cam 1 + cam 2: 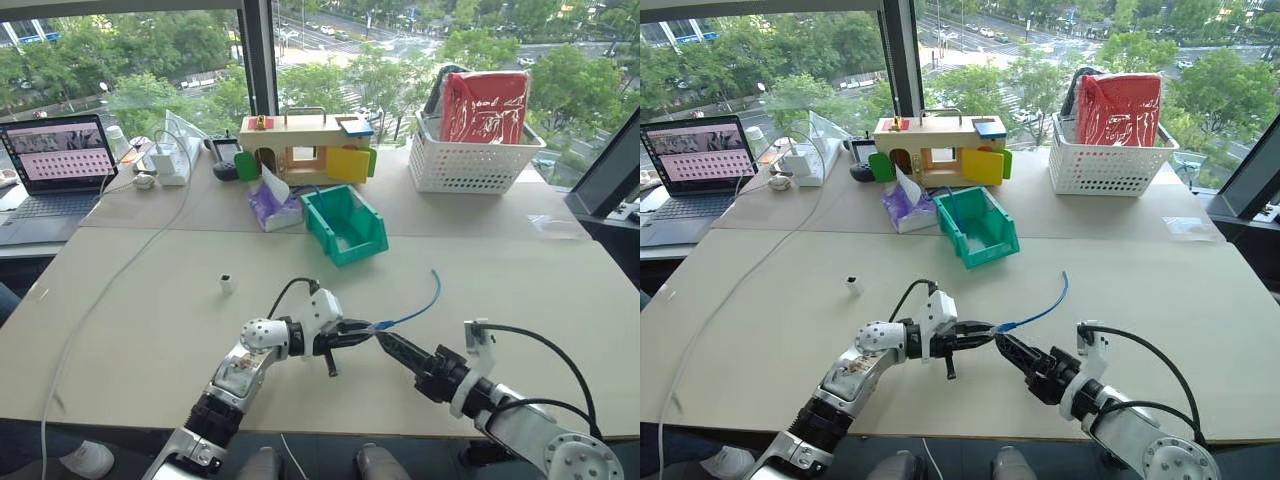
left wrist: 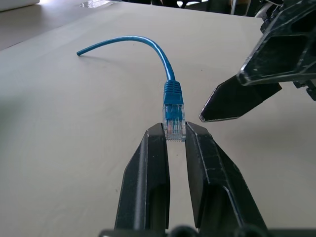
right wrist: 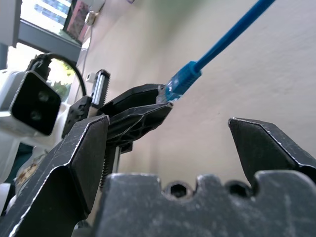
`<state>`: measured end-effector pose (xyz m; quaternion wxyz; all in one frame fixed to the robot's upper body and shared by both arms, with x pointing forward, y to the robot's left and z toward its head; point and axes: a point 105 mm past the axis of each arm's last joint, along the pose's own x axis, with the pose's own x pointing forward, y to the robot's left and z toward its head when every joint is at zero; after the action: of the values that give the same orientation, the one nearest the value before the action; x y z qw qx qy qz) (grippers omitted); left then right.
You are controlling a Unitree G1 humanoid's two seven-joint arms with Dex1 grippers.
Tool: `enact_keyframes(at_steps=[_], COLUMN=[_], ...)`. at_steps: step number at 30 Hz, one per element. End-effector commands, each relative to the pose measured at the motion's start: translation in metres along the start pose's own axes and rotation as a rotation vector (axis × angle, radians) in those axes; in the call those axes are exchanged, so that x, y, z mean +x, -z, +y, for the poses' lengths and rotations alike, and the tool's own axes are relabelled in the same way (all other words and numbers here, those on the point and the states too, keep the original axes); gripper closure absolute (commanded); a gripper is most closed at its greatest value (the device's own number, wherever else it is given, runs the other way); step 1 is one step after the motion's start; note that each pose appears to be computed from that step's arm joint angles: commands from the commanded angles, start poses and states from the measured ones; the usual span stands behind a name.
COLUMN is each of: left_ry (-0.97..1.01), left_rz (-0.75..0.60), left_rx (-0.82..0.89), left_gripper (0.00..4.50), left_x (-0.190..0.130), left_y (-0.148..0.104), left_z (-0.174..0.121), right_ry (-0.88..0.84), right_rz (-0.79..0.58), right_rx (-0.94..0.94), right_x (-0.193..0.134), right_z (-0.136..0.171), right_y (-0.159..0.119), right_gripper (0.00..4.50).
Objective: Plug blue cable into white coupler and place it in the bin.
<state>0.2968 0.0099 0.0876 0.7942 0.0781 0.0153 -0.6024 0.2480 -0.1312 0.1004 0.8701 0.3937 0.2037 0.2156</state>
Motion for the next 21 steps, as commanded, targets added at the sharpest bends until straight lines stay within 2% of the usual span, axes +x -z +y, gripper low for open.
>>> enact_keyframes(at_steps=[1, 14, 17, 21], left_ry=[-0.007, 0.0, 0.01, 0.022], left_rz=[-0.053, -0.054, -0.056, -0.054], left_rx=[-0.029, -0.041, -0.054, -0.069], left_gripper=[4.43, 4.43, 4.43, 4.43], left_x=[0.0019, 0.0023, 0.0027, 0.0025], left_y=[-0.0107, -0.0109, -0.0103, -0.0095], left_z=[-0.0069, -0.0066, -0.0075, -0.0085], right_ry=[-0.032, -0.041, -0.052, -0.076], right_rz=[-0.053, -0.066, -0.075, -0.095], right_rx=[0.027, 0.097, 0.104, 0.112], right_x=[0.0055, 0.0076, 0.009, 0.0117], right_z=[0.0129, 0.0157, 0.0177, 0.0217], right_y=[-0.0065, -0.0042, -0.0049, -0.0069], right_gripper=[0.0, 0.0, 0.73, 2.11])
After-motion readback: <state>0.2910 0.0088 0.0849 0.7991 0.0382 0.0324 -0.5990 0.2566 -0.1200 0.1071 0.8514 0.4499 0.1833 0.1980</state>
